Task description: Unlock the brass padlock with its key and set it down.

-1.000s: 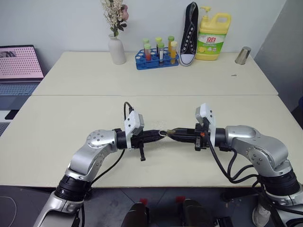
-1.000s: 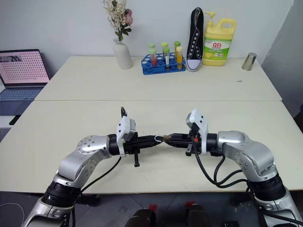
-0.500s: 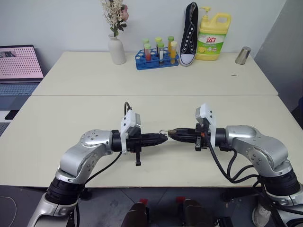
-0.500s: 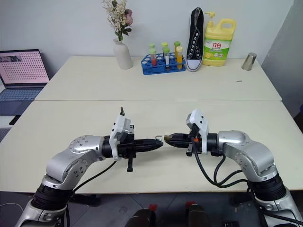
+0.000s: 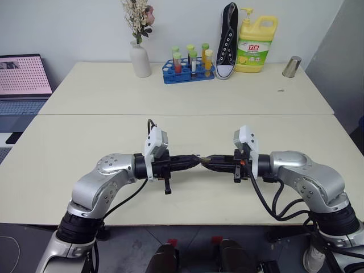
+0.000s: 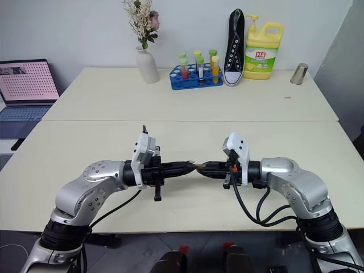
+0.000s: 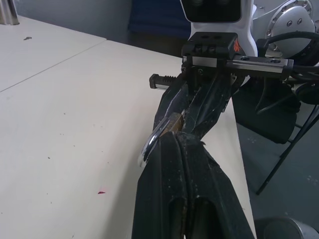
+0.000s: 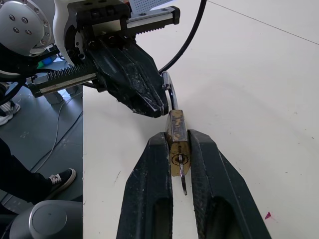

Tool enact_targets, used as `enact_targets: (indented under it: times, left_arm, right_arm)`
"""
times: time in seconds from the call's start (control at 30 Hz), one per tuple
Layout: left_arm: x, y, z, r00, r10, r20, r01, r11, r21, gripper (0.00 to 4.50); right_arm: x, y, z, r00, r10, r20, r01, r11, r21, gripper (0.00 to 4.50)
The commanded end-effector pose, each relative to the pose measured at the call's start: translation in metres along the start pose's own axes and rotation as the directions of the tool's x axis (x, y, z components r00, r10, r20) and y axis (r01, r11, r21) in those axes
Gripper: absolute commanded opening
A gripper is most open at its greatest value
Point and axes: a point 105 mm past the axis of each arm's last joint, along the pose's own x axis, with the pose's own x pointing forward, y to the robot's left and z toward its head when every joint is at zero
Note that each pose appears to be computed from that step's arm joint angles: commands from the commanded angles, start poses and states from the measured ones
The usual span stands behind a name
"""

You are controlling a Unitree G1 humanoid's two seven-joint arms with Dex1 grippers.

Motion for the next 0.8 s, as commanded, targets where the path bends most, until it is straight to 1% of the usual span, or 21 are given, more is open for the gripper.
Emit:
enact_targets:
  times: [0.03, 0.1, 0.2, 0.23, 0.27, 0.3, 0.33, 0.37, 0.43, 0.53, 0.63, 0.67, 0.8]
  left_arm:
    - [-0.003, -0.007, 0.011, 0.999, -0.035, -0.002, 0.035, 0.996, 0.077, 0.00]
    - [-0.005, -0.009, 0.009, 0.999, -0.038, -0.021, 0.040, 0.994, 0.102, 0.00]
    - [-0.012, -0.009, 0.001, 0.994, -0.010, -0.105, 0.037, 0.965, 0.259, 0.00]
    - [-0.015, -0.012, -0.004, 0.989, -0.019, -0.147, 0.067, 0.942, 0.329, 0.00]
    - [-0.022, -0.011, -0.013, 0.978, -0.003, -0.208, 0.099, 0.887, 0.451, 0.00]
    - [-0.027, -0.012, -0.022, 0.966, -0.001, -0.258, 0.141, 0.838, 0.527, 0.00]
    - [-0.030, -0.012, -0.028, 0.957, -0.001, -0.291, 0.175, 0.800, 0.573, 0.00]
    - [-0.032, -0.009, -0.029, 0.958, 0.018, -0.285, 0.170, 0.766, 0.620, 0.18]
    - [-0.036, -0.002, -0.027, 0.972, 0.064, -0.224, 0.113, 0.712, 0.693, 0.58]
    - [-0.036, -0.003, -0.022, 0.986, 0.080, -0.147, 0.058, 0.659, 0.750, 1.50]
    - [-0.036, -0.005, -0.021, 0.991, 0.089, -0.098, 0.019, 0.639, 0.769, 2.40]
    - [-0.037, -0.006, -0.022, 0.991, 0.086, -0.100, 0.022, 0.634, 0.773, 2.80]
    - [-0.040, -0.008, -0.024, 0.991, 0.103, -0.089, 0.003, 0.635, 0.772, 4.06]
  right_arm:
    - [-0.001, 0.001, 0.006, 1.000, 0.003, 0.021, -0.003, 0.999, -0.034, 0.13]
    - [-0.001, 0.000, 0.006, 1.000, 0.002, 0.019, -0.002, 0.999, -0.033, 0.13]
    - [-0.002, -0.003, 0.003, 1.000, -0.007, 0.002, 0.007, 1.000, -0.014, 0.13]
    - [-0.002, -0.004, 0.002, 1.000, -0.010, -0.006, 0.010, 1.000, -0.003, 0.13]
    - [-0.003, -0.006, -0.002, 1.000, -0.013, -0.028, 0.013, 1.000, 0.022, 0.13]
    - [-0.004, -0.008, -0.004, 0.999, -0.014, -0.043, 0.016, 0.999, 0.039, 0.13]
    - [-0.004, -0.009, -0.005, 0.998, -0.015, -0.053, 0.018, 0.999, 0.051, 0.13]
    - [-0.004, -0.009, -0.006, 0.998, -0.014, -0.060, 0.018, 0.998, 0.067, 0.13]
    - [-0.003, -0.010, -0.010, 0.997, 0.002, -0.079, 0.008, 0.993, 0.117, 0.13]
    - [0.000, -0.013, -0.018, 0.994, 0.020, -0.111, 0.002, 0.982, 0.191, 0.13]
    - [0.003, -0.016, -0.024, 0.990, 0.035, -0.137, 0.001, 0.968, 0.253, 0.13]
    - [0.005, -0.018, -0.026, 0.989, 0.037, -0.142, 0.003, 0.962, 0.274, 0.13]
    - [0.013, -0.025, -0.034, 0.984, 0.046, -0.174, 0.017, 0.939, 0.345, 0.13]
